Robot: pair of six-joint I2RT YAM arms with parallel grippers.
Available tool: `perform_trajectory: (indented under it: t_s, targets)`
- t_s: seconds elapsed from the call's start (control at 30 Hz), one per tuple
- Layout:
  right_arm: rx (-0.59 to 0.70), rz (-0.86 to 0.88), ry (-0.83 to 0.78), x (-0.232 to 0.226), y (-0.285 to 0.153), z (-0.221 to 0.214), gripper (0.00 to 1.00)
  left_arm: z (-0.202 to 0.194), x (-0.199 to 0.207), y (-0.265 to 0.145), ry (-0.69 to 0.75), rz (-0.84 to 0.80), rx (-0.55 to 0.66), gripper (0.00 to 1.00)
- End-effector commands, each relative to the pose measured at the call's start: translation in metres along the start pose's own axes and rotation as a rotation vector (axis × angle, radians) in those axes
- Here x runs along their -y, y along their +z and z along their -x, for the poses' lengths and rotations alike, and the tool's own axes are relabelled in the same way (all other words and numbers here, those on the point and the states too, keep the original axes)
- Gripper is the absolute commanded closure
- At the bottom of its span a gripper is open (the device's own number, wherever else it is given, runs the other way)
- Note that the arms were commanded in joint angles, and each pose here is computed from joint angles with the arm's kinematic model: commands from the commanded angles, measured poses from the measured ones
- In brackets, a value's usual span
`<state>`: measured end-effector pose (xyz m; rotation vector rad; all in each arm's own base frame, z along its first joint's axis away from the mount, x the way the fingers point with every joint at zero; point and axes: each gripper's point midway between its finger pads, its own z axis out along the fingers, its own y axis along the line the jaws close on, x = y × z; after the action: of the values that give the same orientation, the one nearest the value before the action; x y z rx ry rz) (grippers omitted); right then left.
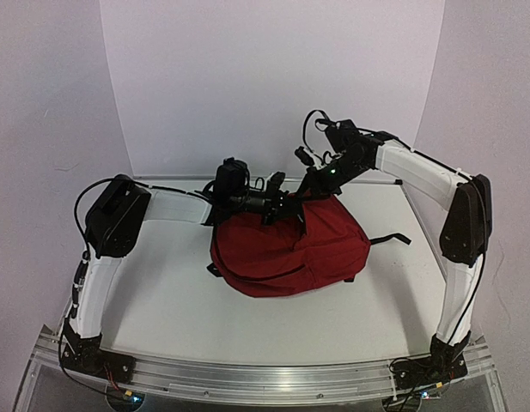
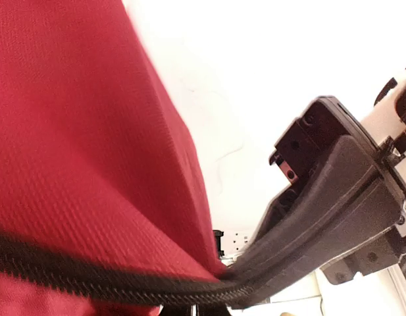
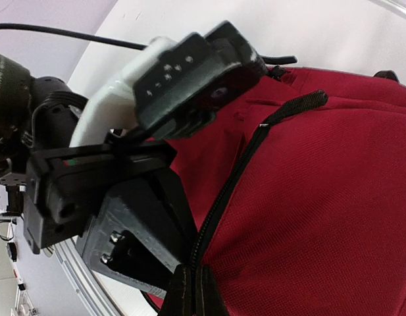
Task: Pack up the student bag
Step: Place the personal item in the student bag.
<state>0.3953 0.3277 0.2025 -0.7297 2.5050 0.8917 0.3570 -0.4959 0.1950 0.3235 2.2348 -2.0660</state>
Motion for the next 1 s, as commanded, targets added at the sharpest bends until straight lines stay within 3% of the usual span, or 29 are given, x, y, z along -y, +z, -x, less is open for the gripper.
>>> perform_trajectory:
  t_s: [0.0, 0.33, 0.43, 0.5, 0.63, 0.97]
  targets:
    - [0.083, 0.116, -0.077, -0.048, -0.028, 0.019, 1.0, 0.015, 0.014, 0.015, 0.07, -0.093, -0.009, 1.0]
    - [0.075, 0.134, -0.067, -0.052, -0.027, 0.016, 1.0, 0.016, -0.054, 0.02, -0.06, 0.072, 0.032, 1.0]
    - [0.071, 0.13, -0.064, -0.051, -0.025, 0.015, 1.0, 0.009, -0.072, 0.018, -0.097, 0.147, 0.011, 0.96]
    - [0.064, 0.11, -0.063, -0.046, -0.022, 0.012, 1.0, 0.003, -0.076, 0.016, -0.103, 0.151, -0.002, 0.87]
    - [0.043, 0.048, -0.072, -0.03, -0.015, 0.002, 1.0, -0.005, -0.073, 0.003, -0.115, 0.169, 0.02, 0.71]
    - [0.029, -0.016, -0.088, -0.015, -0.009, -0.004, 1.0, -0.005, -0.02, -0.028, 0.023, 0.218, 0.114, 0.56]
